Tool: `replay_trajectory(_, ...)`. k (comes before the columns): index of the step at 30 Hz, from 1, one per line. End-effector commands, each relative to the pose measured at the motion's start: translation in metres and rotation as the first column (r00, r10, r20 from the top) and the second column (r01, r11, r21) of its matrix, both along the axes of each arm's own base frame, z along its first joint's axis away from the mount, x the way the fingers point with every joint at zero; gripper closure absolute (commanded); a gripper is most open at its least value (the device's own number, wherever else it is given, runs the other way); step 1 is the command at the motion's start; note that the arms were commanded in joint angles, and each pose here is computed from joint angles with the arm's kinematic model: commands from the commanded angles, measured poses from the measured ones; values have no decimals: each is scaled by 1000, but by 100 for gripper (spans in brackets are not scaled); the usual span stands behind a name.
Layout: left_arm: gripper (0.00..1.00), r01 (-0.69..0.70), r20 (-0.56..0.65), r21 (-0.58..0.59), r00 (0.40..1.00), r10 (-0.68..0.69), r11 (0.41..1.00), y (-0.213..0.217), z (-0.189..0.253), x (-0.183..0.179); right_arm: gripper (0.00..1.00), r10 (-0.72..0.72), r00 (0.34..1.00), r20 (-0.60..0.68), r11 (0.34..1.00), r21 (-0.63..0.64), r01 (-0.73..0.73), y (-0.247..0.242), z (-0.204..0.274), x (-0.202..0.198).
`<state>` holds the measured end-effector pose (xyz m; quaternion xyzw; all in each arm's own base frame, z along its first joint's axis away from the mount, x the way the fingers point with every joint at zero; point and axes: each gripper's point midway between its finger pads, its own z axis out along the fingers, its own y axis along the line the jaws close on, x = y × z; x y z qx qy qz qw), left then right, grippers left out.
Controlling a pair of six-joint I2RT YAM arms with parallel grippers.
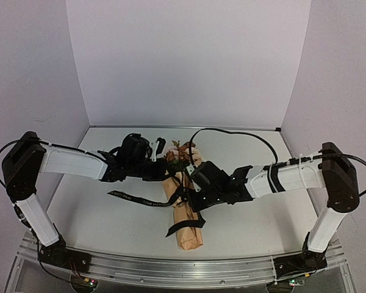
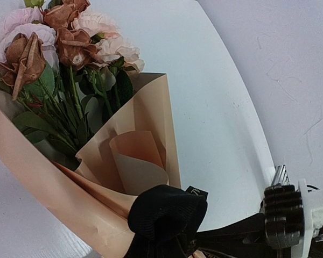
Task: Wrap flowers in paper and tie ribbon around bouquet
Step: Cross the half-tied ribbon over the folded bouquet.
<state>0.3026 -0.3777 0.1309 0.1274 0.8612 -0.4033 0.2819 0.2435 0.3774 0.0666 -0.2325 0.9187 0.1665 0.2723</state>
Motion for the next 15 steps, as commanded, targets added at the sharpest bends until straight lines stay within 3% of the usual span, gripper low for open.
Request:
replay_trajectory(1, 100, -20, 13, 16, 1000, 20, 1000, 7, 5, 5, 100, -57, 996, 74, 998, 3, 56, -12, 31, 7)
replay_trajectory(8, 100, -39, 0, 36, 999, 39, 999, 23, -4, 3, 100, -83, 987, 139, 985, -139, 103, -55, 59, 6)
replay_trajectory(15, 100, -39, 1, 38, 999, 39, 999, 30, -9, -1, 100, -7, 977, 214, 938, -338, 81, -83, 85, 12)
